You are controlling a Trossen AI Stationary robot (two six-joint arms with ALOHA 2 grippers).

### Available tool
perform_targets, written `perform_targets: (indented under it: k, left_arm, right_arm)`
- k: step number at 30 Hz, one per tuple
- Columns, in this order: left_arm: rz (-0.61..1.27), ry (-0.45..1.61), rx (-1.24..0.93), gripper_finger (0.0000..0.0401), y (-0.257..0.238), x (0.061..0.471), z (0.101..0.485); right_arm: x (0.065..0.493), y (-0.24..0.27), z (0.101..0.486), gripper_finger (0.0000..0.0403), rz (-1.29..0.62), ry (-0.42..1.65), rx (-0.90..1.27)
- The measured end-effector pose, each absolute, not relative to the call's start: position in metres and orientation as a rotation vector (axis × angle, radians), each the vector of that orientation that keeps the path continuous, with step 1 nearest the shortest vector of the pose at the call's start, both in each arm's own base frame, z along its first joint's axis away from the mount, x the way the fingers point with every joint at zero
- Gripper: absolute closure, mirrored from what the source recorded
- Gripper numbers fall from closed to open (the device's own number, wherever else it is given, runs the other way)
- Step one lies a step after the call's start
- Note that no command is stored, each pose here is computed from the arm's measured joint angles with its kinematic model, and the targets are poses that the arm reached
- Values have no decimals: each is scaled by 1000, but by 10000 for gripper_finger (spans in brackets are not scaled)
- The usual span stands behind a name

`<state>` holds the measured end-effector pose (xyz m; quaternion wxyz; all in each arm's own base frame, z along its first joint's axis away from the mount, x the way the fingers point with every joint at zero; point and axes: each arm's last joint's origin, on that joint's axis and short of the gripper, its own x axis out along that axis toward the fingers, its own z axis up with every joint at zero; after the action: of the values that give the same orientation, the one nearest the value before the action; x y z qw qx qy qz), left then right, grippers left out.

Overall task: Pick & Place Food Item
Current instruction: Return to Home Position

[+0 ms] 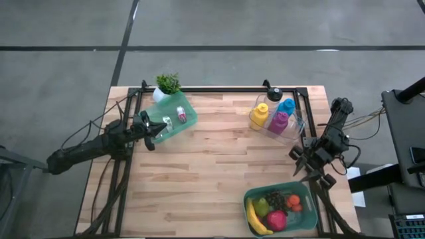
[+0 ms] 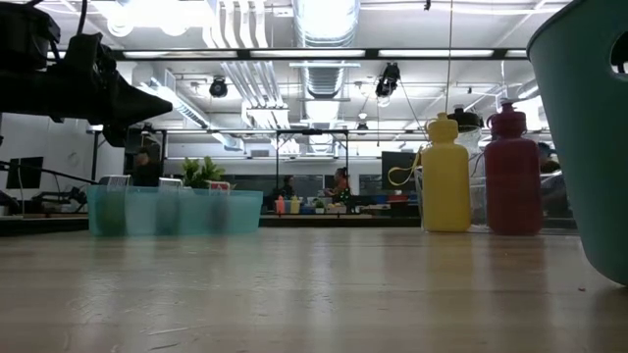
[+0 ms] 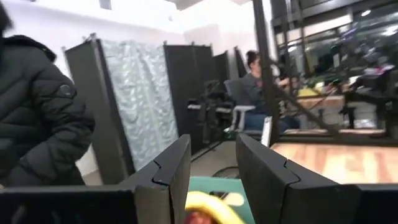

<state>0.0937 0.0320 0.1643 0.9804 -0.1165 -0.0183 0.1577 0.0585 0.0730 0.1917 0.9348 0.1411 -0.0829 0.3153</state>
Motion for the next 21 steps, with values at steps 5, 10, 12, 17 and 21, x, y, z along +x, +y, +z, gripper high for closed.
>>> perform_targets:
  k: [5, 10, 12, 17, 21]
  left_arm:
    - [318, -37, -234, 401, 32, 94, 164]
    - [318, -37, -234, 401, 32, 94, 164]
    - [318, -37, -235, 401, 32, 94, 164]
    - [318, -37, -234, 401, 32, 94, 164]
    - [318, -37, -234, 401, 32, 94, 164]
  right_arm:
    - [60, 75, 186, 278, 649, -122, 234]
    - [60, 76, 184, 277, 645, -118, 184]
    - [60, 76, 184, 278, 645, -116, 183]
    - [60, 76, 184, 278, 645, -117, 179]
    - [60, 76, 184, 278, 645, -117, 179]
